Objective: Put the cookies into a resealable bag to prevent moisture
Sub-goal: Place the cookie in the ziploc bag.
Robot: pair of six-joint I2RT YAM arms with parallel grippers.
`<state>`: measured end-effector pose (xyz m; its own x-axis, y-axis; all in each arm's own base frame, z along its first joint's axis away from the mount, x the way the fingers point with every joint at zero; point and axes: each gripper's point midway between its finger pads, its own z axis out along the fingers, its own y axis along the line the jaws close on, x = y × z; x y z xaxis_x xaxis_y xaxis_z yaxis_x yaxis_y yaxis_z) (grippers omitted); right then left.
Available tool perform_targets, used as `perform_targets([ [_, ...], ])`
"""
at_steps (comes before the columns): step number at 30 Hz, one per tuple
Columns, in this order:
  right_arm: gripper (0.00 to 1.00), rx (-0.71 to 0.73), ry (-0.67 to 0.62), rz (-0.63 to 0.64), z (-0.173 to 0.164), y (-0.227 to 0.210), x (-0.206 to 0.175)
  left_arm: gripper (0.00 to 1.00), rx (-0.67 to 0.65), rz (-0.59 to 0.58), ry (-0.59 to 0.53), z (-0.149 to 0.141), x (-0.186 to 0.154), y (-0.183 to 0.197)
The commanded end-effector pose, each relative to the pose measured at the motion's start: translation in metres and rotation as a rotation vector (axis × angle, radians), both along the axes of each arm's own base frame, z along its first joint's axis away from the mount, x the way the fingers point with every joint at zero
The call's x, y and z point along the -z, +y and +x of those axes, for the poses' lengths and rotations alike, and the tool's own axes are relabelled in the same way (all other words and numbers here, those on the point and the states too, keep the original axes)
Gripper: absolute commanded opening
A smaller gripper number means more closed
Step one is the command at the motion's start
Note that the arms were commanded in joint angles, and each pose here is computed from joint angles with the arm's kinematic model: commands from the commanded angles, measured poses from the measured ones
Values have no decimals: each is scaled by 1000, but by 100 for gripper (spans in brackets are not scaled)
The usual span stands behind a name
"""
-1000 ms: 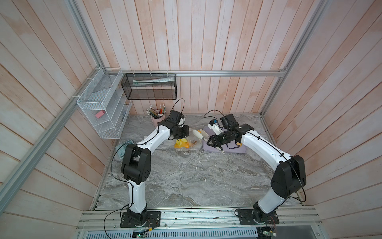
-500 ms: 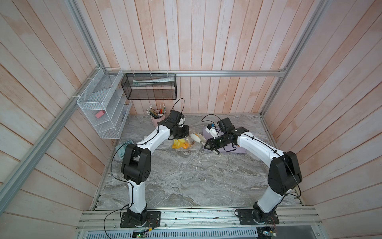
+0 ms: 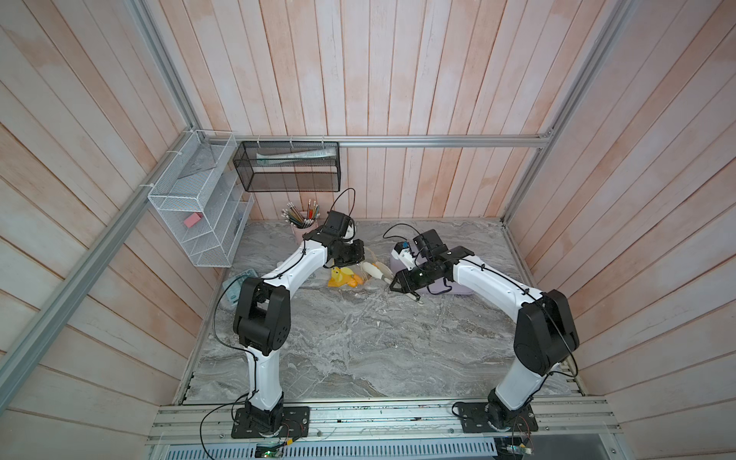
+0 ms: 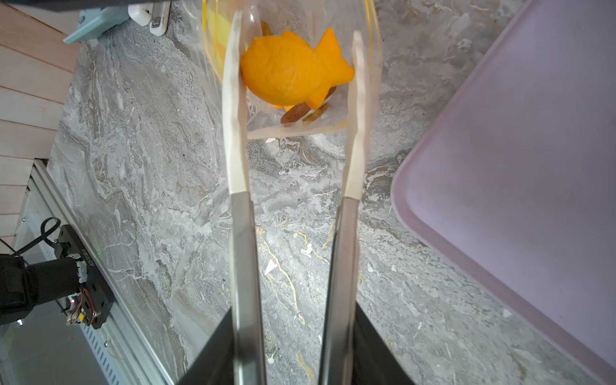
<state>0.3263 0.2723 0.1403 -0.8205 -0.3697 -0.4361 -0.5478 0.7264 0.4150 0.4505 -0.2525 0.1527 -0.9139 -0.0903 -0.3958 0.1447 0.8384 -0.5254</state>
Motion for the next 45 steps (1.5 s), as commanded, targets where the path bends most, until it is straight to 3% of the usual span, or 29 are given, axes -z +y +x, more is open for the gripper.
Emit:
perform_targets([
  [1,44,-43,0,30,-16,3,-9,0,21,8,-25,2,-8,-3],
  [11,43,-7,-8,30,11,15,-6,0,99,8,-22,-12,-15,-5],
  [17,52,1,-3,29,21,19,-4,0,102,7,-15,-13,-12,-6],
  [26,56,-4,-14,91,14,13,-16,0,66,13,-14,-5,-7,0],
  [31,46,-35,-26,122,2,5,-25,0,36,17,-9,2,-1,4],
  [37,46,-69,-71,160,-23,-17,-44,0,-14,24,-1,13,8,13],
  [41,46,26,-110,183,-19,-51,-59,0,-24,30,3,15,11,15],
  [45,48,326,-175,88,15,-122,-59,0,-22,32,0,13,9,16],
])
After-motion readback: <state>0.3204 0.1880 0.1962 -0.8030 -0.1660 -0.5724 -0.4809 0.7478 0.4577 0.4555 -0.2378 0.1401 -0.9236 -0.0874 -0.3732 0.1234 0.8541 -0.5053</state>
